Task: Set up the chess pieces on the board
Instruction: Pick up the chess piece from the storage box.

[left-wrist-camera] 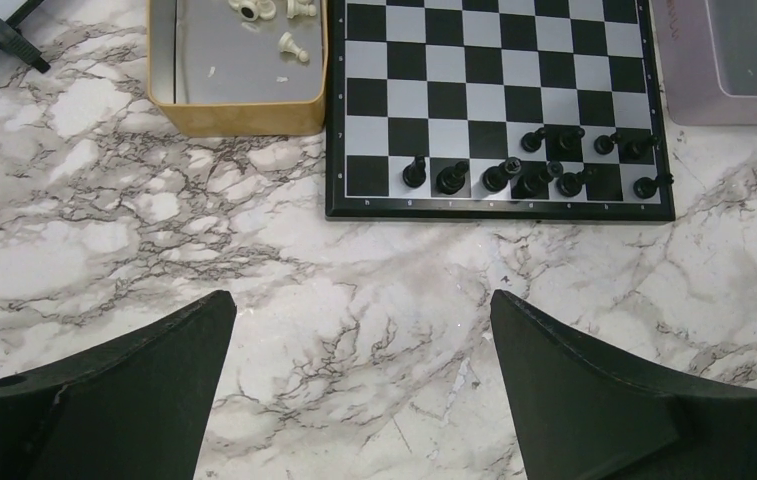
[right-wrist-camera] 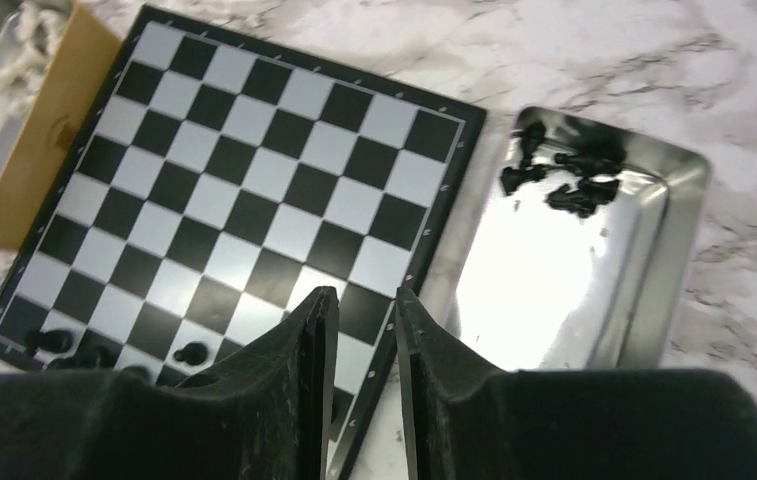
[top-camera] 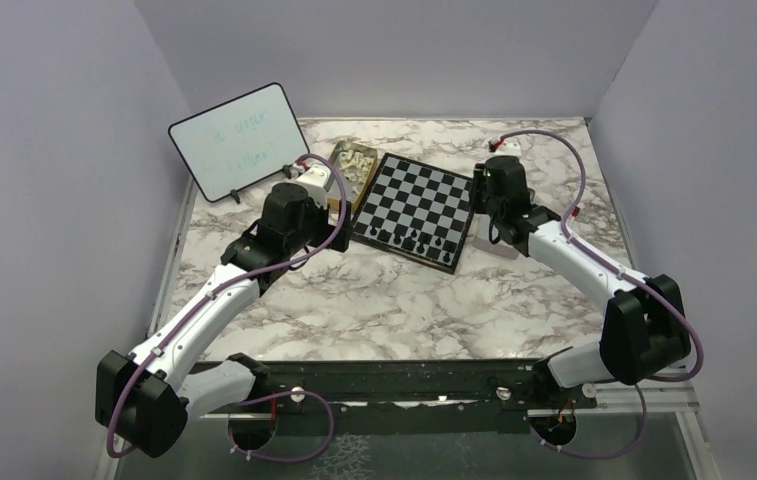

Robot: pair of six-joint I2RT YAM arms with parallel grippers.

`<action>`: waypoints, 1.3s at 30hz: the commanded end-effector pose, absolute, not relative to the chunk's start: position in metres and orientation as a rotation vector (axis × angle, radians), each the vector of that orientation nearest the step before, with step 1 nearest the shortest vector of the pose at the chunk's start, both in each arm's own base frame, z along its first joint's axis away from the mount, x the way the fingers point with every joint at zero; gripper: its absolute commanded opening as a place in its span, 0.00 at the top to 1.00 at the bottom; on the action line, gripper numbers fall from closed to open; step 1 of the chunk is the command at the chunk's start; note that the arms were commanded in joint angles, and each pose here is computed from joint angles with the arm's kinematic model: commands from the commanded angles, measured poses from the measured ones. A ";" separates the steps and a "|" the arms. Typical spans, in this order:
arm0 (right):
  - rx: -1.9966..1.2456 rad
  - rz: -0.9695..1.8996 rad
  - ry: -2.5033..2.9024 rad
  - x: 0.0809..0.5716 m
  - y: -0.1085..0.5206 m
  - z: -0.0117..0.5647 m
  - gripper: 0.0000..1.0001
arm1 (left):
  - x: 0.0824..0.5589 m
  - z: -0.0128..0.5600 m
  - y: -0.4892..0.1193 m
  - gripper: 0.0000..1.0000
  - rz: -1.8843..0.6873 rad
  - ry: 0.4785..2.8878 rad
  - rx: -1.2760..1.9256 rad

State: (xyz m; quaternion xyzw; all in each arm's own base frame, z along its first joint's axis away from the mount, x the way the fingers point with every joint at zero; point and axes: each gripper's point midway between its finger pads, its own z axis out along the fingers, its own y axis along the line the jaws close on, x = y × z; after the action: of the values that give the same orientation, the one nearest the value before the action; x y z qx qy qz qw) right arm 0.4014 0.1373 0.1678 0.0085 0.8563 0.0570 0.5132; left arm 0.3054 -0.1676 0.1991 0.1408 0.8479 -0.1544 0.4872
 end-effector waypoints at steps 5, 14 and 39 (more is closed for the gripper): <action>0.231 -0.029 2.096 0.424 0.077 0.160 0.69 | 0.299 0.202 -0.169 0.01 -0.393 2.051 0.362; 0.455 -0.058 2.154 0.448 0.025 0.122 0.72 | 0.298 0.206 -0.171 0.05 -0.405 2.030 0.365; 1.273 -0.126 1.933 0.471 -0.010 0.063 0.68 | 0.291 0.206 -0.183 0.08 -0.429 2.022 0.419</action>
State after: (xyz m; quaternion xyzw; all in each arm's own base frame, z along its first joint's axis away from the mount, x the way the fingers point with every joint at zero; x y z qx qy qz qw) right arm 0.4688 0.0072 0.0614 0.4641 0.7920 -0.0182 0.3963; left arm 0.2938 -0.1798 0.2021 0.1621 0.8415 -0.1731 0.4853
